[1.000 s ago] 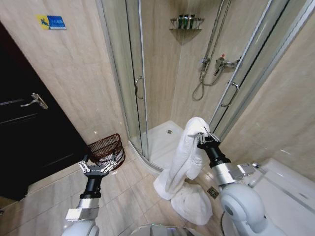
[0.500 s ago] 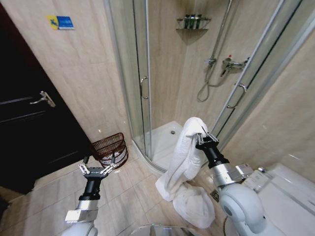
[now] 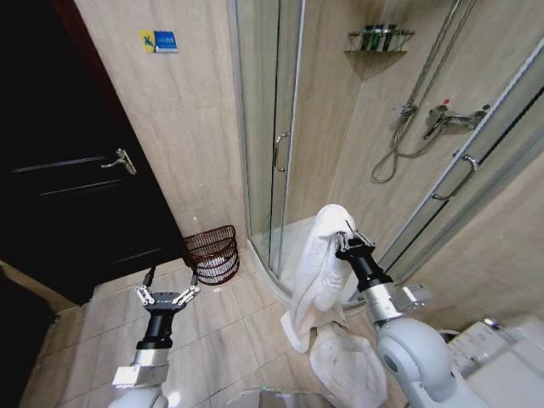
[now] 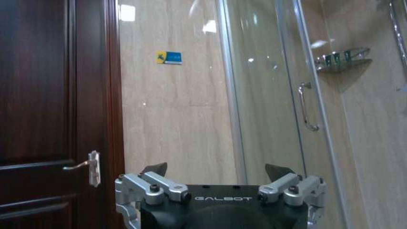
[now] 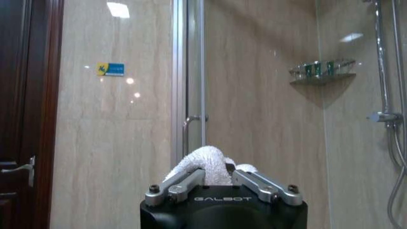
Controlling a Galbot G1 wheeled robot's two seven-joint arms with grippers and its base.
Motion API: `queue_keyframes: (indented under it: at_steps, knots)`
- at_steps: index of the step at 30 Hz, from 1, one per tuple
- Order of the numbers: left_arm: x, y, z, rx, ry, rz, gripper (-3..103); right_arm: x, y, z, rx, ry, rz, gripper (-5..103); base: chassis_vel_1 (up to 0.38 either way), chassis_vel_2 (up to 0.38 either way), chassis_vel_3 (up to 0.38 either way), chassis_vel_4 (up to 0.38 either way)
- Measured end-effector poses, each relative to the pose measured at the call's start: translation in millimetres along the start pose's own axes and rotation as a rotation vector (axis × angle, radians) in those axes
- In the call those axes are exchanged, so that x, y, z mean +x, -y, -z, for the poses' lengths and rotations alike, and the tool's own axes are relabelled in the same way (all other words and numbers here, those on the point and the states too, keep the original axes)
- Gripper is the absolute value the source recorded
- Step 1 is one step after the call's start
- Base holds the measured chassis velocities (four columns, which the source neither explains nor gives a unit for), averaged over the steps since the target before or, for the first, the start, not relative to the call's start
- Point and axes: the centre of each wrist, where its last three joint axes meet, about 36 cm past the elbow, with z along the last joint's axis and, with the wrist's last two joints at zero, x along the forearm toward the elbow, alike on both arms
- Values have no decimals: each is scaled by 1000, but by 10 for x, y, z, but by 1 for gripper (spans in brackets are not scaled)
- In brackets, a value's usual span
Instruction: Discard the used towel into the hamper.
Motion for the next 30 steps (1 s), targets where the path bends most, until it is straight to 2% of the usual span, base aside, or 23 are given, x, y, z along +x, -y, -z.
queue_keyframes:
  at_steps: [19, 30]
  knots:
    - [2, 83, 18, 10, 7, -14, 100, -15, -15, -62, -4, -5, 9, 5, 43, 33, -44, -35]
    - [37, 139, 45, 11, -12, -27, 100, -8, -28, -75, -6, -6, 20, 5, 52, 63, -46, -41]
